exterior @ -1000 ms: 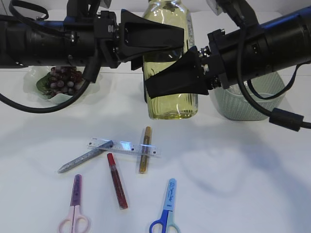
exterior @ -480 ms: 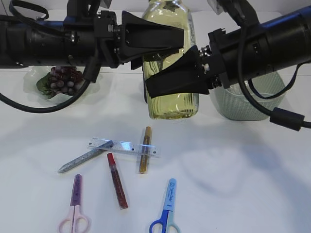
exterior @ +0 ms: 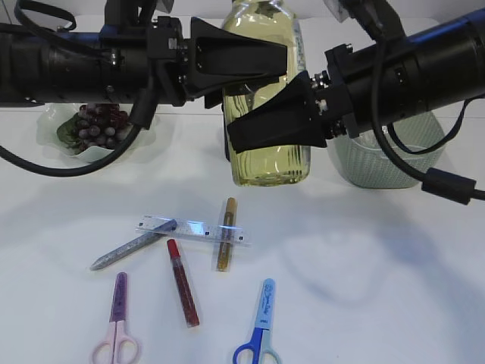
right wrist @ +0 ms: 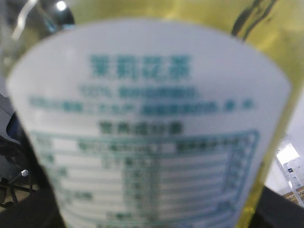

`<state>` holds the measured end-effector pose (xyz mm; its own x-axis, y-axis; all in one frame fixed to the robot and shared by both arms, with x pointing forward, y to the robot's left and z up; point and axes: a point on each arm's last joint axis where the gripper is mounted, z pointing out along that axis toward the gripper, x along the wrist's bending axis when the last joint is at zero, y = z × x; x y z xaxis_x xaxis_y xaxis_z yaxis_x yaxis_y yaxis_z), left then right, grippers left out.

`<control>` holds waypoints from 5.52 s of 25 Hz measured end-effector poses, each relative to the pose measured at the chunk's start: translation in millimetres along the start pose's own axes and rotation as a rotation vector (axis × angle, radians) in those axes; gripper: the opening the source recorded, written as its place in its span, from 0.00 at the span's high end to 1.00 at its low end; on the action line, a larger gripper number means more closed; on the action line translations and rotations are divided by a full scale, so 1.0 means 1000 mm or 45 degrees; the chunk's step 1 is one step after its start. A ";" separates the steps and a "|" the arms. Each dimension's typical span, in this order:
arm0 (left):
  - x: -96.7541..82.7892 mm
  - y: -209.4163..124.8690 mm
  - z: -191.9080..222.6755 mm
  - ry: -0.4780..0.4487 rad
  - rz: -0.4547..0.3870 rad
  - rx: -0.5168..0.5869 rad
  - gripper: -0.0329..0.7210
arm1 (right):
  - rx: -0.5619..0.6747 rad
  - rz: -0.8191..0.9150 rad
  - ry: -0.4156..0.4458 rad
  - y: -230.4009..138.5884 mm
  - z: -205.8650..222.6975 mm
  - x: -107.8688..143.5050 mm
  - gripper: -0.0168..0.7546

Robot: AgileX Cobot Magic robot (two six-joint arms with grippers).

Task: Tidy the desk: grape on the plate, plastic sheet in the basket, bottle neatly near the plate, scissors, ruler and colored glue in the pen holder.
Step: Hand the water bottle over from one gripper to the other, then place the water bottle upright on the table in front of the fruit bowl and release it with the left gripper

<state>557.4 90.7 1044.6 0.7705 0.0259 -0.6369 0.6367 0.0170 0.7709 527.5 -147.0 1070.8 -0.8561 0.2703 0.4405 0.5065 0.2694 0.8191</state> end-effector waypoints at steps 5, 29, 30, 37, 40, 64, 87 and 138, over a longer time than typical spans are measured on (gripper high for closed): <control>0.000 0.000 0.000 0.000 0.000 0.000 0.35 | 0.006 -0.005 -0.002 0.000 0.000 0.000 0.31; 0.006 -0.004 -0.006 0.048 -0.023 0.071 0.37 | 0.096 0.013 -0.037 -0.005 -0.002 0.000 0.14; 0.007 -0.005 -0.006 0.050 -0.024 0.073 0.37 | 0.105 0.012 -0.040 -0.006 -0.002 0.000 0.14; 0.012 -0.002 -0.016 0.088 -0.038 0.059 0.37 | 0.160 -0.005 -0.061 -0.009 -0.003 -0.001 0.15; 0.015 -0.001 -0.020 0.103 -0.040 0.048 0.37 | 0.178 -0.002 -0.070 -0.010 -0.003 -0.002 0.16; 0.027 0.015 -0.034 0.328 0.060 0.368 0.37 | 0.789 0.350 -0.622 -0.028 -0.037 -0.017 0.21; 0.033 0.027 -0.071 0.934 -0.154 0.937 0.39 | 0.925 0.479 -0.854 -0.035 -0.051 -0.023 0.21; 0.016 0.001 -0.210 1.935 -0.195 -0.333 0.39 | 0.976 0.433 -0.904 -0.036 -0.056 -0.026 0.22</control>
<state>563.9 300.6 1036.5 -0.1580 0.9605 -0.2291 0.5559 0.2783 0.7833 525.3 -215.3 1050.3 -0.5302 0.8434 0.0871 0.8447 0.5164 0.1409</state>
